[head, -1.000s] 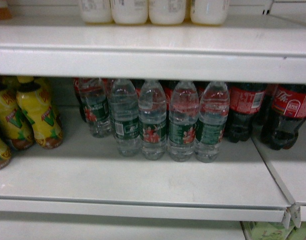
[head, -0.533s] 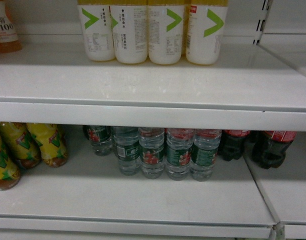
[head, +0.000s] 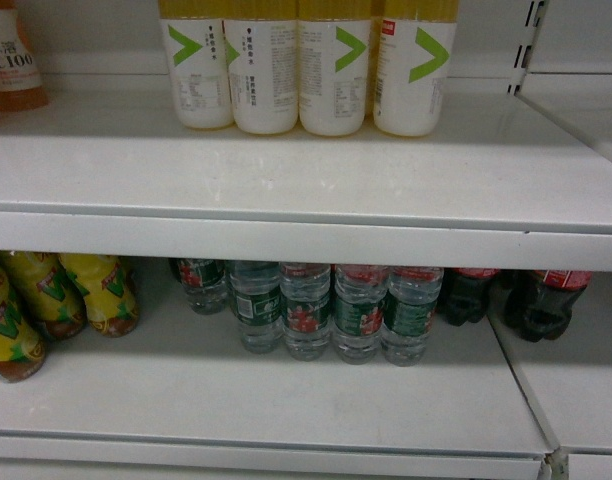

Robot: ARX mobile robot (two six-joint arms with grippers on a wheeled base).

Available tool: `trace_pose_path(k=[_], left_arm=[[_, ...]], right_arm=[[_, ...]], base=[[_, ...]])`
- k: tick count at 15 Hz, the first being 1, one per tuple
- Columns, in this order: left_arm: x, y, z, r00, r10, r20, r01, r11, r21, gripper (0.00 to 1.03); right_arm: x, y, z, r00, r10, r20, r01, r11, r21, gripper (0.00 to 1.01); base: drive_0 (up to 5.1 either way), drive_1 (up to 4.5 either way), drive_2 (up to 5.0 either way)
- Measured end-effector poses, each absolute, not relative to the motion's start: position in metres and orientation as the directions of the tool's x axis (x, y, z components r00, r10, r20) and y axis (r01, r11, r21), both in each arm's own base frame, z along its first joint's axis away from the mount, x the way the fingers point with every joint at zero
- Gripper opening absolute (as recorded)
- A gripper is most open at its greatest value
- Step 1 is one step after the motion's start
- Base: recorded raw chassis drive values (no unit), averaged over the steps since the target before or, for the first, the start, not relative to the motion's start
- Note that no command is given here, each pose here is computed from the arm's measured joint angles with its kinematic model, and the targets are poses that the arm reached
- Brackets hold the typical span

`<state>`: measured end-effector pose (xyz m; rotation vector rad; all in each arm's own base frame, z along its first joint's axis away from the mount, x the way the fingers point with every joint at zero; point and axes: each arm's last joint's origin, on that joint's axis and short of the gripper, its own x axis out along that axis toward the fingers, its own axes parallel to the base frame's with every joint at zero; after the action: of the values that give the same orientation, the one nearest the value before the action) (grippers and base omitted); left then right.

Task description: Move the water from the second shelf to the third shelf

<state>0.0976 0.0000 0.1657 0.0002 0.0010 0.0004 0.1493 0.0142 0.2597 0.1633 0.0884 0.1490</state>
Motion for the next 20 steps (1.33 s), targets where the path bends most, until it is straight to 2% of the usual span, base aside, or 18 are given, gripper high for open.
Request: trace_pose_path(k=[9,20], left_arm=[[0.0976,0.0,0.1657,1.0,0.0,-0.001,0.0,1.0,0.0,0.98],[0.0976,0.0,0.1657,1.0,0.0,-0.002,0.0,1.0,0.0,0.98]], right_arm=[[0.1493,0.0142,0.2596,0.985,0.155,-0.076,-0.14,0.976,0.168,0.42],[0.1492,0.015,0.2594,0.984,0.16,-0.077,-0.145,0.975,0.169,0.42]], base=[[0.0,0.0,0.0],[-4.2,2.1,2.1]])
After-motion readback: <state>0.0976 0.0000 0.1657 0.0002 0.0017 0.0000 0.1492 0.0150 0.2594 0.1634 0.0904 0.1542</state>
